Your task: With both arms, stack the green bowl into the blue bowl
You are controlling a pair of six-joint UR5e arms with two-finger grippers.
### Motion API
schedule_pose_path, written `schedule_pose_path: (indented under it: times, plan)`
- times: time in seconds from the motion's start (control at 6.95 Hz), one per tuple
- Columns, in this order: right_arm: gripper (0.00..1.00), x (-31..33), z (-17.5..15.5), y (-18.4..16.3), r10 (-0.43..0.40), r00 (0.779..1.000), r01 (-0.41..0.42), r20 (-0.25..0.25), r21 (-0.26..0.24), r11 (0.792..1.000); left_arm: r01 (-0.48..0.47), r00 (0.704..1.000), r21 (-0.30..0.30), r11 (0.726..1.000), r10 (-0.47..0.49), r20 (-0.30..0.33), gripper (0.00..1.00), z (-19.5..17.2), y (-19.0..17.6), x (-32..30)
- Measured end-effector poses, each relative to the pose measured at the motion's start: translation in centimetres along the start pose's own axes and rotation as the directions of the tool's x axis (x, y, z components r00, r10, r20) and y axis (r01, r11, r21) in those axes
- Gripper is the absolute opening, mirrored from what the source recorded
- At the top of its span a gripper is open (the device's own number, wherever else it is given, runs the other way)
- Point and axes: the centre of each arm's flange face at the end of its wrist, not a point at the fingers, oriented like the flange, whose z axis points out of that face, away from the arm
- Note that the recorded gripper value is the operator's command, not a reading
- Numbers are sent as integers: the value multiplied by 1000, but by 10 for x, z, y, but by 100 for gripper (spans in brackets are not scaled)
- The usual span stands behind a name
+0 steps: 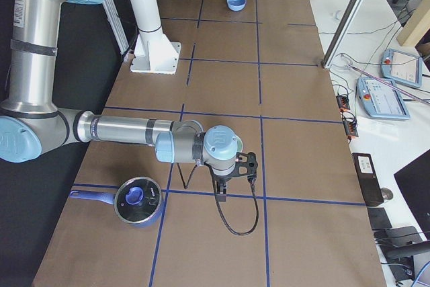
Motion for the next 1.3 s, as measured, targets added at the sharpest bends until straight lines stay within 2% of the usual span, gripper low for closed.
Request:
schedule_pose_path:
  times: [1.3]
  plan:
    - [100, 0, -1, -1, 2, 1000, -2, -1, 3, 1000, -2, 1000, 3, 1000, 2, 0, 100, -1, -1, 1]
